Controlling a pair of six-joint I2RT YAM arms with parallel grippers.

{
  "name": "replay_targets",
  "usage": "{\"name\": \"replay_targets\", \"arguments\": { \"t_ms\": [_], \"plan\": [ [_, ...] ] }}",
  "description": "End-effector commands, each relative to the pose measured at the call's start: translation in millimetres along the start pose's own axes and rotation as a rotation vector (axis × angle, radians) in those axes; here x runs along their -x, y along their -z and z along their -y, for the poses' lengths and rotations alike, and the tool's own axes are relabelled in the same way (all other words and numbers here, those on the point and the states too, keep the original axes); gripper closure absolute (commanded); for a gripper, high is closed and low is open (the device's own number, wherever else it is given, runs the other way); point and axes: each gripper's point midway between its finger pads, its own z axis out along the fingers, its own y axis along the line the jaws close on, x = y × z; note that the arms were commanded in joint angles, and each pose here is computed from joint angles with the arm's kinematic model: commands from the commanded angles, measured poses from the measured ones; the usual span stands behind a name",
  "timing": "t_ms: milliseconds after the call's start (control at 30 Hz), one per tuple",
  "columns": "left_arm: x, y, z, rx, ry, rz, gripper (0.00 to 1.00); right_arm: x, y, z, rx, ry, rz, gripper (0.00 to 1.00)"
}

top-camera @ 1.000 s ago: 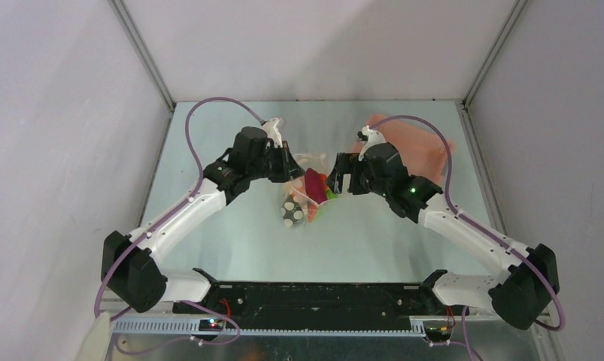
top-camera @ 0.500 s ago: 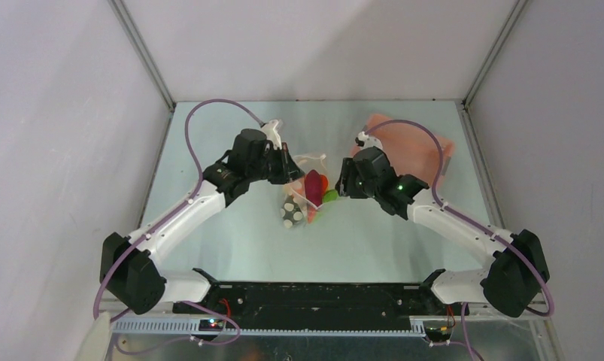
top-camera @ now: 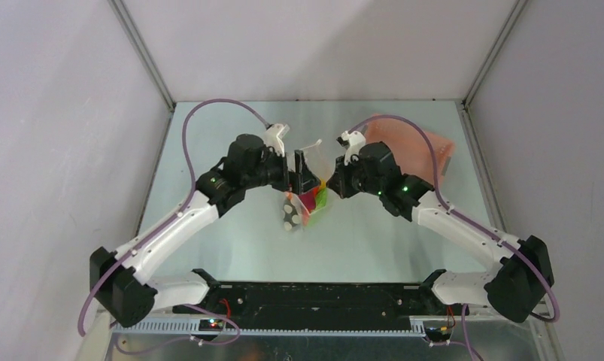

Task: Place the food in the zip-top bag and seal the zipper

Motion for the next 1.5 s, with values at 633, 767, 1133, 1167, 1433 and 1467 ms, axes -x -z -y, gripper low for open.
{"name": "replay_targets", "arguments": {
  "t_ms": [633, 767, 1133, 1167, 1433, 1467],
  "plan": [
    [45.6, 77.5, 22.6, -0.068, -0.348, 0.354, 0.00, 46.5, 91.5, -16.7, 0.660, 0.428, -0.085, 1.00],
    [16.9, 59.7, 11.4, -0.145, -0.519, 0.265, 0.00, 50.6, 82.6, -8.6, 0.671, 0.385, -0.109, 1.00],
    [-15.7, 32.4, 26.0, -0.343, -0.775, 0.162, 0.00, 48.7, 61.9, -0.1, 0.723, 0.267, -0.228, 1.00],
    [-13.6, 26.9, 22.4, -0.321, -0.768, 0.158, 0.00, 49.9, 59.8, -0.2, 0.719, 0.255, -0.227, 1.00],
    [-24.2, 1.2, 27.1, -0.392, -0.837, 0.051, 0.07, 42.0, 49.4, 3.1, 0.721, 0.202, -0.246, 1.00],
    [-23.6, 1.1, 30.4, -0.410, -0.853, 0.049, 0.09, 41.0, 48.8, 3.3, 0.722, 0.196, -0.252, 1.00]
  ]
}}
